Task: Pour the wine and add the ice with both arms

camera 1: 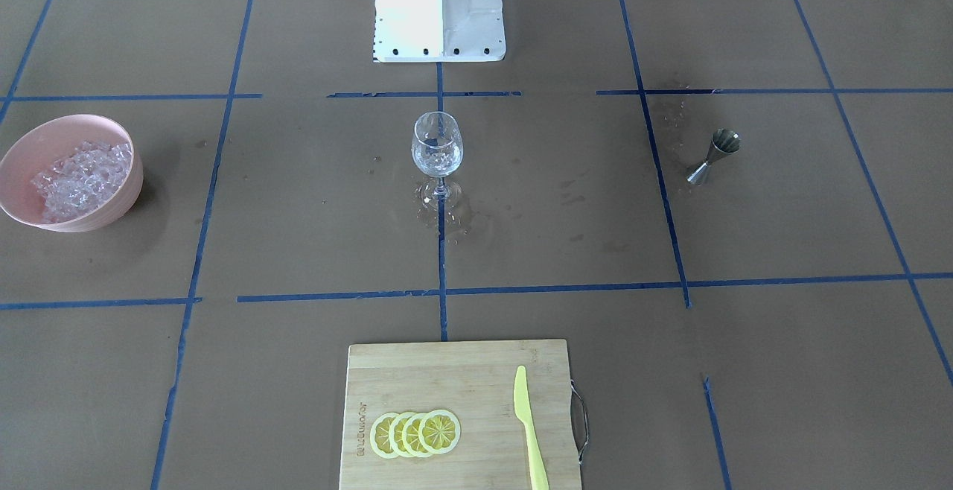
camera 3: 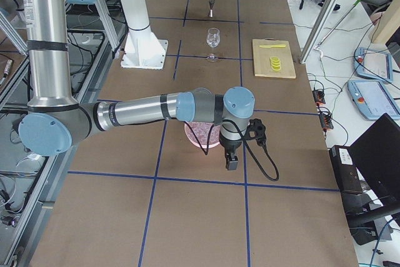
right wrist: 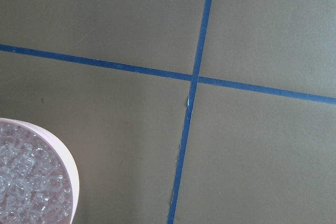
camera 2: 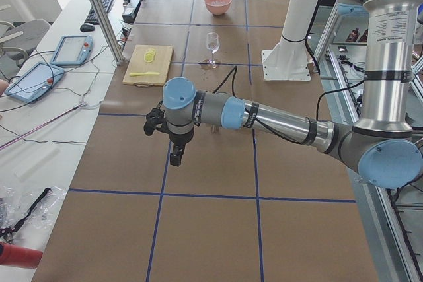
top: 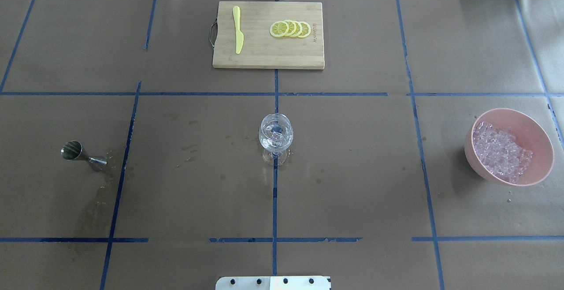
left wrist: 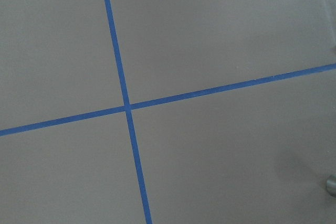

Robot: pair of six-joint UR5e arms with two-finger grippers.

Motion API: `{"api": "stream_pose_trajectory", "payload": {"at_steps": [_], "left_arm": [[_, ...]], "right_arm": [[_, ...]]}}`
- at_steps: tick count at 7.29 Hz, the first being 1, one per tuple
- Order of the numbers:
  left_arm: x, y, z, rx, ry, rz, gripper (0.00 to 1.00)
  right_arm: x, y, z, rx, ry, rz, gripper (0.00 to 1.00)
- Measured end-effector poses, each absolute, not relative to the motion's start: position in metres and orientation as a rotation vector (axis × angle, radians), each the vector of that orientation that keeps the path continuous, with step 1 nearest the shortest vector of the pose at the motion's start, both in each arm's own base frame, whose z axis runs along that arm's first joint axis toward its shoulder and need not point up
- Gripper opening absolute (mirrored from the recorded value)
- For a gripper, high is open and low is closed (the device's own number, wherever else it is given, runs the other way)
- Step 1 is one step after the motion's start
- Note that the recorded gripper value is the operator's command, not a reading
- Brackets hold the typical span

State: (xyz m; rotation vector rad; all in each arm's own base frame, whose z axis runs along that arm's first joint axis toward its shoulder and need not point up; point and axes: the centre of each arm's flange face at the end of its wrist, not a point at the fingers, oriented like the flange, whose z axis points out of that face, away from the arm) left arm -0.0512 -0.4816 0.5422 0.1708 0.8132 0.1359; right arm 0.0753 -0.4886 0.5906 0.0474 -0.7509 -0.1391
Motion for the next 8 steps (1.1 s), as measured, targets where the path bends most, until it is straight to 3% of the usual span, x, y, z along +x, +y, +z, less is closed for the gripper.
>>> {"api": "stream_pose_trajectory", "payload": {"at_steps": [8], "left_arm": [[-0.050, -0.478, 0.561, 0.148, 0.821, 0.160, 1.00]], "right_arm": [[0.076, -0.493, 0.622, 0.015, -0.753, -0.079, 1.00]]}}
